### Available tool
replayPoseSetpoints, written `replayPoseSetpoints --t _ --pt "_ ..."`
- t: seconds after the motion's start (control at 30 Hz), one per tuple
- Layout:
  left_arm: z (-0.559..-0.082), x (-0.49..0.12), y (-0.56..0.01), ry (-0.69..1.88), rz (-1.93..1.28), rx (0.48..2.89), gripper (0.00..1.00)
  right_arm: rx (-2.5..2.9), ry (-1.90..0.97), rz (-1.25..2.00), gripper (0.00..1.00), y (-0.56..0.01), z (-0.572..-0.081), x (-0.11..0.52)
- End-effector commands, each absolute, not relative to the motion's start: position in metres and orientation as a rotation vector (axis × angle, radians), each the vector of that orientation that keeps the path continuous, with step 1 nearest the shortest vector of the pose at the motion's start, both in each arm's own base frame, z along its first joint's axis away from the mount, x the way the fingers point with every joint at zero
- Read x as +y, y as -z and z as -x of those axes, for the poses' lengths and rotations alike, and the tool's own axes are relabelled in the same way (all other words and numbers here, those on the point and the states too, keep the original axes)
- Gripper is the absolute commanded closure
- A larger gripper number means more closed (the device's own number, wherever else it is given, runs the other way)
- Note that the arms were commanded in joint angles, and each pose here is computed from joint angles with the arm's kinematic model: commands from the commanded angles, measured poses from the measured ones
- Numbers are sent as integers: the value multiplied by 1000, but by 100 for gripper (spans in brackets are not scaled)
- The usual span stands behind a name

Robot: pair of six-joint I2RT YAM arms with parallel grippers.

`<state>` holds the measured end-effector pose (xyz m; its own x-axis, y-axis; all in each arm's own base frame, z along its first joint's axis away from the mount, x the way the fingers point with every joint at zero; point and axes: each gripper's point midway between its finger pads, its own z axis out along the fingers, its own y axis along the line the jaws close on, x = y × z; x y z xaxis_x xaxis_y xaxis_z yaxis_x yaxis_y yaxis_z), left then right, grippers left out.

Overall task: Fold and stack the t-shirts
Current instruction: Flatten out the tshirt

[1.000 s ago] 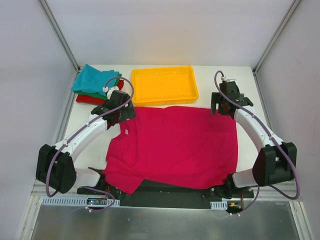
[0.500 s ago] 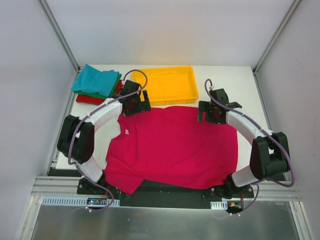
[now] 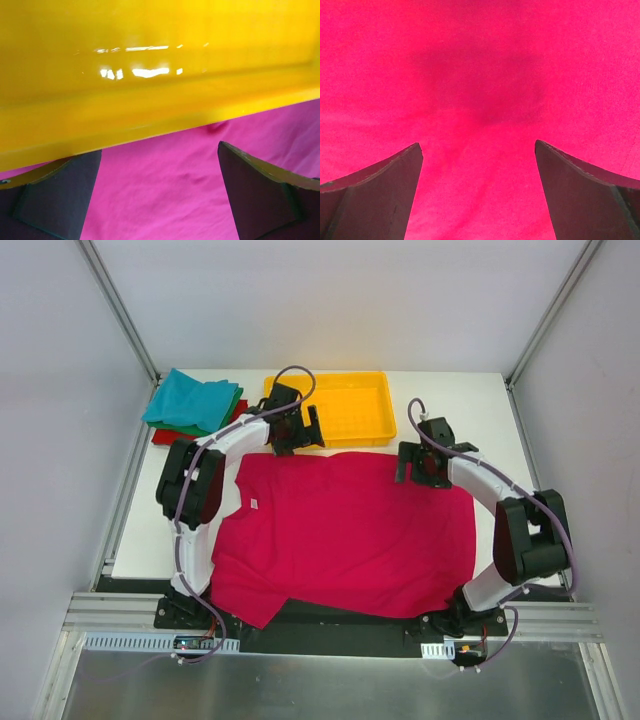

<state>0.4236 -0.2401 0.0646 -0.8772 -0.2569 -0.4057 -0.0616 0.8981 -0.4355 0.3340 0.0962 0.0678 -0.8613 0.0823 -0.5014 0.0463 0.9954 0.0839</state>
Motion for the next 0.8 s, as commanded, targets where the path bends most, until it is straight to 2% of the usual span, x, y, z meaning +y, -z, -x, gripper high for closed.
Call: replayPoseSetpoints --t 0.0,0.33,0.57,0.77 --pt "-476 -256 -98 671 229 2470 1 2641 -78 -212 4 -53 -349 82" --pt "-537 -268 -84 723 340 2425 1 2684 -48 -301 4 -39 -370 67" --pt "-536 -303 -83 897 379 2436 1 2659 -16 -347 4 -42 -378 54" --pt "-539 -340 -108 969 336 2356 1 2650 -9 -354 4 -45 -384 51"
